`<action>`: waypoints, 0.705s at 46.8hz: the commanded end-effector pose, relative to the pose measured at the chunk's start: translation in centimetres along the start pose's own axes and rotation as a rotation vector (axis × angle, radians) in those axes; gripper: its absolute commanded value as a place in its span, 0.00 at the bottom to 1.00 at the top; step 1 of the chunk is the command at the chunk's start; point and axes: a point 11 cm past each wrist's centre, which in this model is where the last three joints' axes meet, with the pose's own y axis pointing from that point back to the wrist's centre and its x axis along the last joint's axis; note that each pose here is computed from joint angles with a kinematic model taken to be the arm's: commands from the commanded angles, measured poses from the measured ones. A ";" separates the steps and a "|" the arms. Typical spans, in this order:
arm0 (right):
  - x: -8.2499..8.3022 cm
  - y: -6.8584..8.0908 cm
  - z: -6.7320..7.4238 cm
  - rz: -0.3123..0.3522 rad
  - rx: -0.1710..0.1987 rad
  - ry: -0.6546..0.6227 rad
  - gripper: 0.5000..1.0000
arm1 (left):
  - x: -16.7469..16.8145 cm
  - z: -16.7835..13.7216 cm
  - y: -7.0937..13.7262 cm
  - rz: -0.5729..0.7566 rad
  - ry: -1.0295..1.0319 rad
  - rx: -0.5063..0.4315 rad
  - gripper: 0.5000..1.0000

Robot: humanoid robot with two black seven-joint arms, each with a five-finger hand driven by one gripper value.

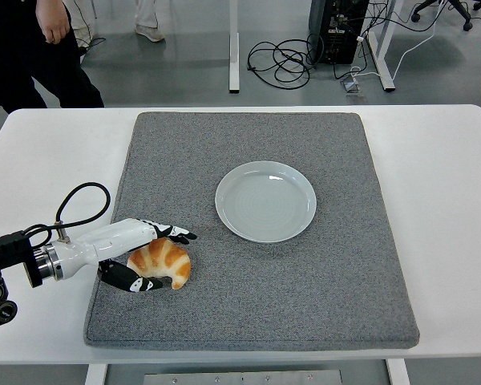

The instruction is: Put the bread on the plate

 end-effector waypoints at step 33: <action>0.0 0.0 0.0 0.000 0.000 -0.001 1.00 | 2.0 -1.3 0.1 0.046 0.014 0.042 0.00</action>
